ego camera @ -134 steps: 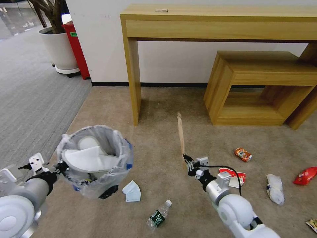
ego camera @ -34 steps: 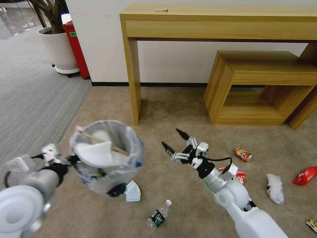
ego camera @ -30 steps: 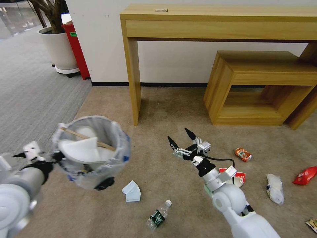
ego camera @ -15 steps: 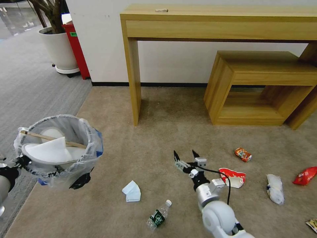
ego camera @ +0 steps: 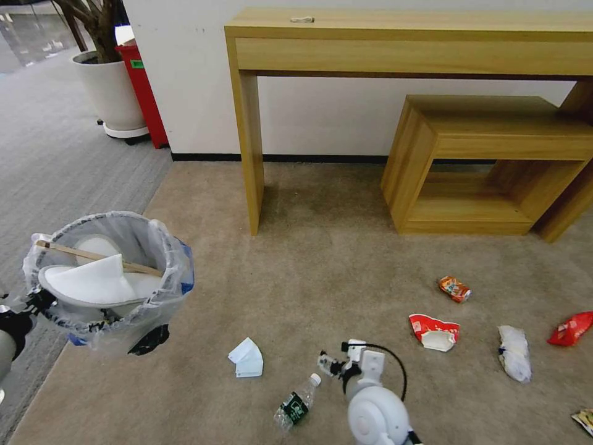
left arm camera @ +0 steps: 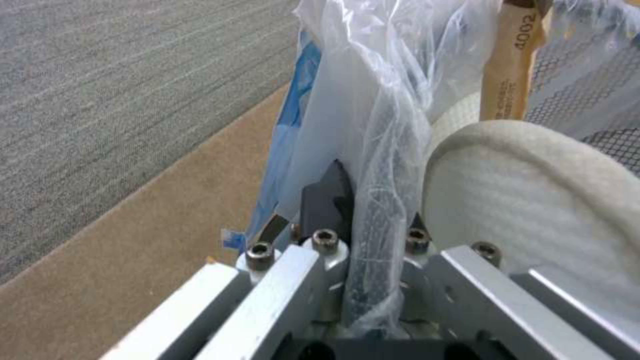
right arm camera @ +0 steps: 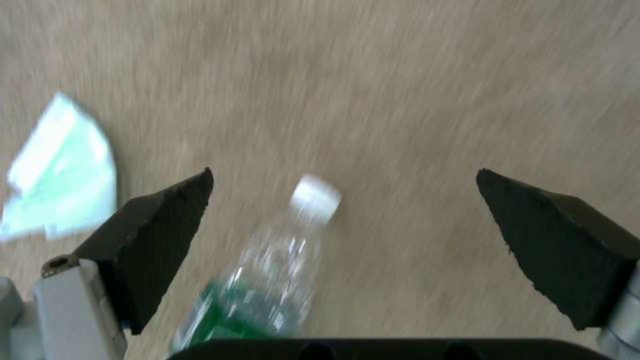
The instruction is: Pick up the trash bin and place the garbage on the floor into it.
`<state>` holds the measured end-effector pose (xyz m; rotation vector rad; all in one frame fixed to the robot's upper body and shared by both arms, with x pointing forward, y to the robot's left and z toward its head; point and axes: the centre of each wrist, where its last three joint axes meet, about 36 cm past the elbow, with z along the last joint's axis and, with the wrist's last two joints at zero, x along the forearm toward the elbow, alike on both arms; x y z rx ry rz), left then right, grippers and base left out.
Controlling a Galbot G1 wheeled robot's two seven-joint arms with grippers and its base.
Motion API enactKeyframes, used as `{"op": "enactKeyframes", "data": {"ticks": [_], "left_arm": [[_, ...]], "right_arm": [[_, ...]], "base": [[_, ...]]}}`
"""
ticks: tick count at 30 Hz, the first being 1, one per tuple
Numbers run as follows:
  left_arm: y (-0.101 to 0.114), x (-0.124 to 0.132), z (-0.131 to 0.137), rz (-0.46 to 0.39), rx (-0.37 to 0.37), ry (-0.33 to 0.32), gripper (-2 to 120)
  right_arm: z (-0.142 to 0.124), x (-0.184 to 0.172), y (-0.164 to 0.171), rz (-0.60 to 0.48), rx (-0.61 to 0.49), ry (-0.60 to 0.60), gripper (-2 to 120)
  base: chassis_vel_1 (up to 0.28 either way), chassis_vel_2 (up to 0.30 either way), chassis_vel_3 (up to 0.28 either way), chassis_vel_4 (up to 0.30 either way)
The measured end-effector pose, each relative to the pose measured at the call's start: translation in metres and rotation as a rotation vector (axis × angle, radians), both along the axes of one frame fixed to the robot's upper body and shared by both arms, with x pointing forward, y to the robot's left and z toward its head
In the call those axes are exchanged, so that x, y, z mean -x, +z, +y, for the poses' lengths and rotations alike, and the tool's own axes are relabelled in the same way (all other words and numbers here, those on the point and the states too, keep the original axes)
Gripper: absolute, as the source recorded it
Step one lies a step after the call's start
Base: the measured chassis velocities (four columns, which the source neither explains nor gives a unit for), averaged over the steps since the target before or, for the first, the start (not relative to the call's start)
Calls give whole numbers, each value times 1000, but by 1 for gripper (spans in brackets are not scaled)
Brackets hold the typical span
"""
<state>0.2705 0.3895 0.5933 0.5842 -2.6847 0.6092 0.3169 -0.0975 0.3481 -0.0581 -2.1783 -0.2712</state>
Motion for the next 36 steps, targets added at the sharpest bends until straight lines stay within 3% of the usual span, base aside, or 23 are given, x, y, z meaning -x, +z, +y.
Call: {"op": "enactKeyframes", "data": {"ticks": [7,16,29,36], "left_arm": [[1,1,1,3,-9,-2,1],[-2,-1,4,6,-5,-1,1],[-6,-3,2,10,5,-8,1],[-10,-6,-6,16,1,-20,1]], "right_arm": [[36,6,-7,155,-23,27,100],[52,5,-13,261,-29,55,100],[58,-7,-22,277,-24,41,100],[56,-8,-3,239,-66,47,100]], "base": [[0,0,0,0],[0,0,0,0],[0,0,0,0],[0,0,0,0]]}}
